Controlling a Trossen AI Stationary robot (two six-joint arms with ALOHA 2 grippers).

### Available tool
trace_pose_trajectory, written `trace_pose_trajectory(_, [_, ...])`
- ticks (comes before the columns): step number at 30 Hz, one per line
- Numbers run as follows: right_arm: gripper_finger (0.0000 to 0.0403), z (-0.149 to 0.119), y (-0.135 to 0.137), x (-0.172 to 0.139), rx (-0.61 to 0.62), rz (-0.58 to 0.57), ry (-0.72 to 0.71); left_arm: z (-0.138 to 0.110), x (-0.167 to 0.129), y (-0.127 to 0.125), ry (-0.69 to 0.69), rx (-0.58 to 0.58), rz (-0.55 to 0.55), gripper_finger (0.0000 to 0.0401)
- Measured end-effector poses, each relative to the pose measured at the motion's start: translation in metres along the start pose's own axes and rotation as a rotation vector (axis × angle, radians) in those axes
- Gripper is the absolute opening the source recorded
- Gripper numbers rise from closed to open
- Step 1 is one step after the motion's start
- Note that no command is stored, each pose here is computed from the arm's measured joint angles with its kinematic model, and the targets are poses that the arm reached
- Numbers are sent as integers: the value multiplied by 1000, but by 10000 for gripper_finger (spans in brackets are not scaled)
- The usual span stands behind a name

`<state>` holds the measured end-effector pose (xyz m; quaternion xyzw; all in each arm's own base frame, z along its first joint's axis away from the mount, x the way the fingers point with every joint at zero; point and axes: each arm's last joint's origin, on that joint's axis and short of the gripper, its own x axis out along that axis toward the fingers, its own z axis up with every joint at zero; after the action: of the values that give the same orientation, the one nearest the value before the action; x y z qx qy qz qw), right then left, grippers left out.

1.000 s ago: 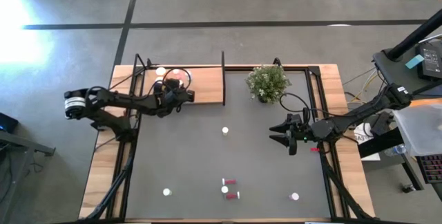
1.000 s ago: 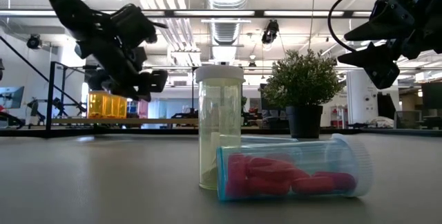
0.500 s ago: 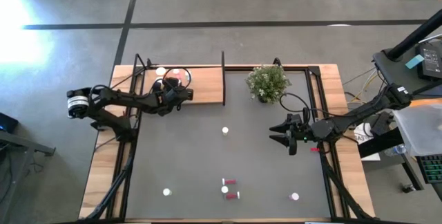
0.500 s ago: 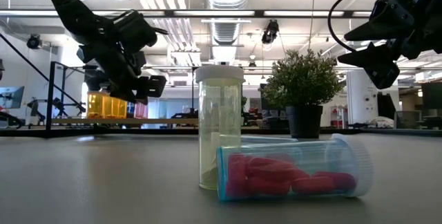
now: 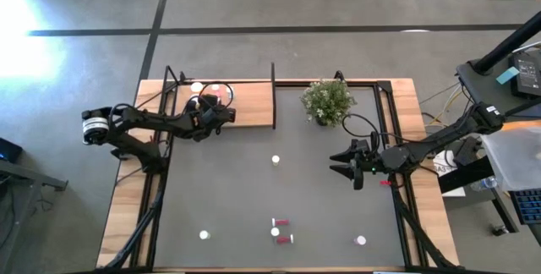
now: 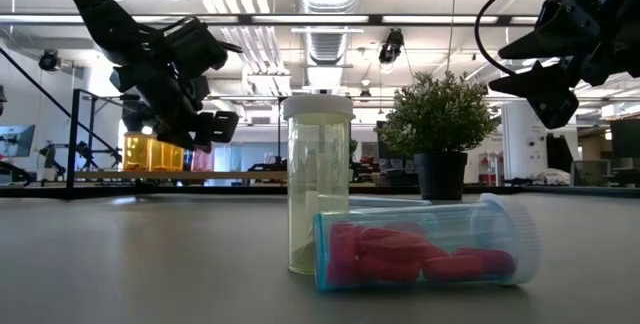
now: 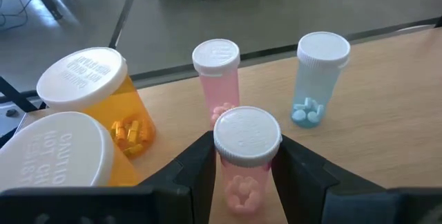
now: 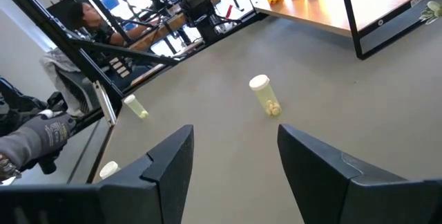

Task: Pick and place medicine bottles onto shelf by color
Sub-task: Put the top small pink bottle on the shelf aligned with the other small pink bottle, then put the top small yellow pill bottle on the shelf aligned with the other small yellow pill bottle

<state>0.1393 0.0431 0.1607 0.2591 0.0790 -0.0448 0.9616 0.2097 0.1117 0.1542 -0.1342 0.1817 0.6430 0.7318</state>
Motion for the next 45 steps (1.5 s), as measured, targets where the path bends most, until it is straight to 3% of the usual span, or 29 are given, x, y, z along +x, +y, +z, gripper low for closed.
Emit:
trace_pose_trajectory(6, [201, 0, 0, 0, 0, 0, 0, 0, 0, 0, 0, -1, 0, 120])
trace_pose_trajectory(15, [201, 0, 0, 0, 0, 0, 0, 0, 0, 0, 2, 5, -2, 170])
trace_pose_trajectory(26, [201, 0, 0, 0, 0, 0, 0, 14, -11, -2, -28, 21, -64, 174])
trace_pose_trajectory(33, [201, 0, 0, 0, 0, 0, 0, 32, -32, -11, -78, -23, -158, 174])
trace_pose_trajectory(42, [201, 0, 0, 0, 0, 0, 0, 57, -65, -36, -156, 103, -298, 174])
trace_pose_trajectory(45, [201, 0, 0, 0, 0, 0, 0, 65, -78, -45, -164, 137, -391, 174])
